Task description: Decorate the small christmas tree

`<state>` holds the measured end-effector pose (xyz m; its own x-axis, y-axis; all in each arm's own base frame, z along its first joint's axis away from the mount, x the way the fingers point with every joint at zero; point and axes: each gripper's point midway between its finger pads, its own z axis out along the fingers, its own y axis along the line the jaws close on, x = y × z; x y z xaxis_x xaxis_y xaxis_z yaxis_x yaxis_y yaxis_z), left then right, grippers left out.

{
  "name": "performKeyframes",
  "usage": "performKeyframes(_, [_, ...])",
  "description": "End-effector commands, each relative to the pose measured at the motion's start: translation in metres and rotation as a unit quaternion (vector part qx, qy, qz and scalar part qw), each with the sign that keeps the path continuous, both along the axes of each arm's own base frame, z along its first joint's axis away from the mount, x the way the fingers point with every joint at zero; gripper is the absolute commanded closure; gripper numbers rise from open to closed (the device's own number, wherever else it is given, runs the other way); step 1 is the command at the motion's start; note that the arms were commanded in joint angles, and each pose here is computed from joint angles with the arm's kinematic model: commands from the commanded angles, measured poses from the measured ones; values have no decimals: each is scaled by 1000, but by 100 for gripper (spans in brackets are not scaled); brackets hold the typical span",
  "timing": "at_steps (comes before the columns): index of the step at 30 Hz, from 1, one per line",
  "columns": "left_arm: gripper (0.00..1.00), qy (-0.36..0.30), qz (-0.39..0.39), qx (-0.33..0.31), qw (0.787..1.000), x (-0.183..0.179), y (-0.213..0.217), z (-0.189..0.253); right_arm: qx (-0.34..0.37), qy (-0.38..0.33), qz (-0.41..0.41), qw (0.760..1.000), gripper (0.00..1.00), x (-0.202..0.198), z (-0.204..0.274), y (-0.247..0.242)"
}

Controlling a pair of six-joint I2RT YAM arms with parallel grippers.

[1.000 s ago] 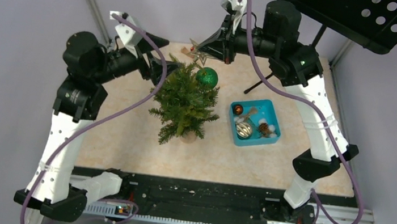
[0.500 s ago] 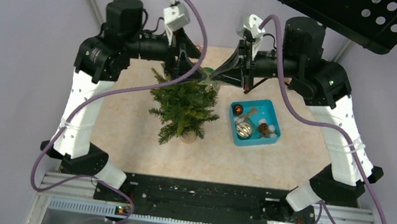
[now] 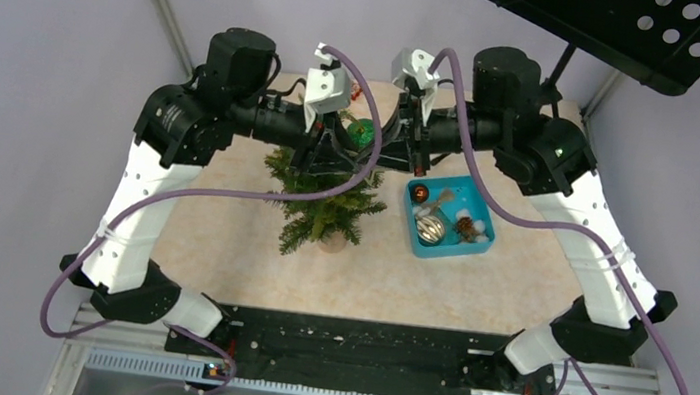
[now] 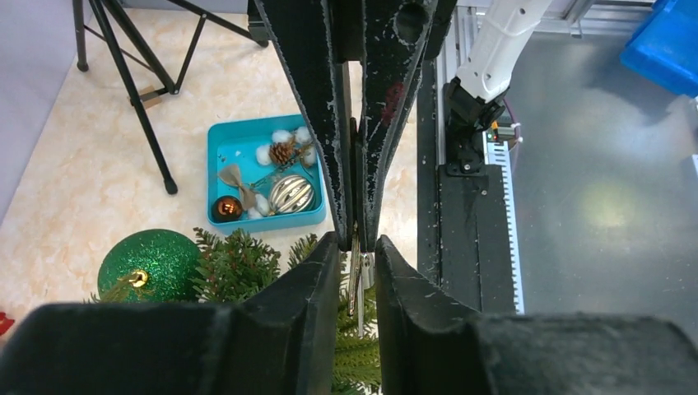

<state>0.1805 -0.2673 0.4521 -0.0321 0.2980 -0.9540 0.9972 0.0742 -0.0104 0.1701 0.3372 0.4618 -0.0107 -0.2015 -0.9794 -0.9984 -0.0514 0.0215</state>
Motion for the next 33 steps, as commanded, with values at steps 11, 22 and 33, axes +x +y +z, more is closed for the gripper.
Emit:
performKeyframes(11, [67, -26, 1, -2, 1000, 0, 9, -5, 30, -46, 16, 998, 100, -13, 18, -6])
performKeyframes(22, [83, -7, 11, -11, 1000, 11, 0, -12, 17, -42, 8, 999, 100, -4, 4, -2])
performKeyframes(33, [100, -17, 5, -14, 1000, 9, 1, -10, 25, -38, 18, 999, 100, -5, 9, 2])
